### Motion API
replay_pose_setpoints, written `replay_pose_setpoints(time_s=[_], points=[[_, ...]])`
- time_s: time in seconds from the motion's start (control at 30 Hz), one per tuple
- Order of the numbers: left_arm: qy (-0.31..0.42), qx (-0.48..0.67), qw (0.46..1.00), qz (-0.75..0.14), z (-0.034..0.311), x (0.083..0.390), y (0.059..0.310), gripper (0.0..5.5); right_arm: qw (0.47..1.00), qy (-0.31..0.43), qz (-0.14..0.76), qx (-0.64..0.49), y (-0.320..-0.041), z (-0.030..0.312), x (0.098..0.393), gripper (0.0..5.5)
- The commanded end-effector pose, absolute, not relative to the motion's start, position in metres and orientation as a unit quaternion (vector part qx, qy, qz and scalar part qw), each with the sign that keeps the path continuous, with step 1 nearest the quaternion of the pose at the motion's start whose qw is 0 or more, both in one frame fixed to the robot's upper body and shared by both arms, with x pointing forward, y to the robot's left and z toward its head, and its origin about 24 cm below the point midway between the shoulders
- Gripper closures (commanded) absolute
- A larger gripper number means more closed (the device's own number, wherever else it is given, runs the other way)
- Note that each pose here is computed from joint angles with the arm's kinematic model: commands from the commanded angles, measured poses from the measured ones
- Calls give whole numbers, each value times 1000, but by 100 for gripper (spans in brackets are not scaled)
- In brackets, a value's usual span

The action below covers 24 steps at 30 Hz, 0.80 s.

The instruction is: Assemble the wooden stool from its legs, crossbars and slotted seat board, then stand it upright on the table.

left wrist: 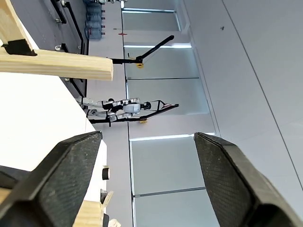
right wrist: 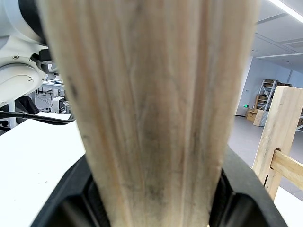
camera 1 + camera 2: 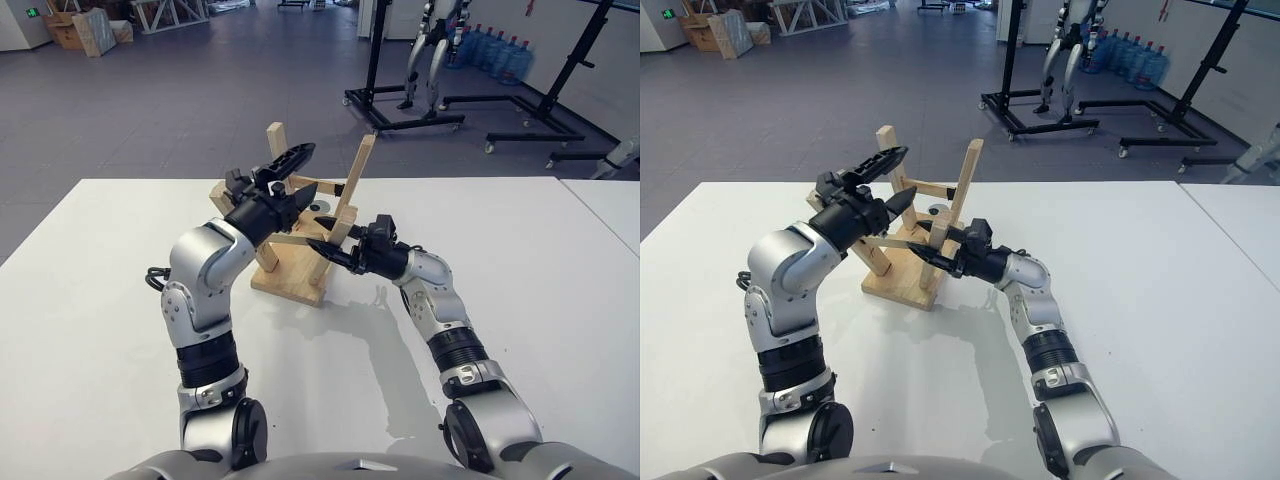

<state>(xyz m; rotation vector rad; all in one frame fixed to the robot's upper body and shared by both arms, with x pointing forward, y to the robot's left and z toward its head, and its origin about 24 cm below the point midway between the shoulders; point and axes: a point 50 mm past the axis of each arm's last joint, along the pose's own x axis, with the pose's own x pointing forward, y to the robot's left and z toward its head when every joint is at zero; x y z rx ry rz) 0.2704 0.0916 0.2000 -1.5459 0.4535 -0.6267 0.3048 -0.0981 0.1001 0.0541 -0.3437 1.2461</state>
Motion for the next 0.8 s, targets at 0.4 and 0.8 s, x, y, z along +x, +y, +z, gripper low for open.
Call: replay_pose_setpoints(time_s=[0.4, 0.8], points=[[231, -660, 677, -232, 175, 259, 91, 195, 792, -170, 586, 15, -91, 107, 306, 345], [196, -667, 686, -213, 180, 264, 97, 195, 791, -170, 587, 20, -89, 106, 305, 345]])
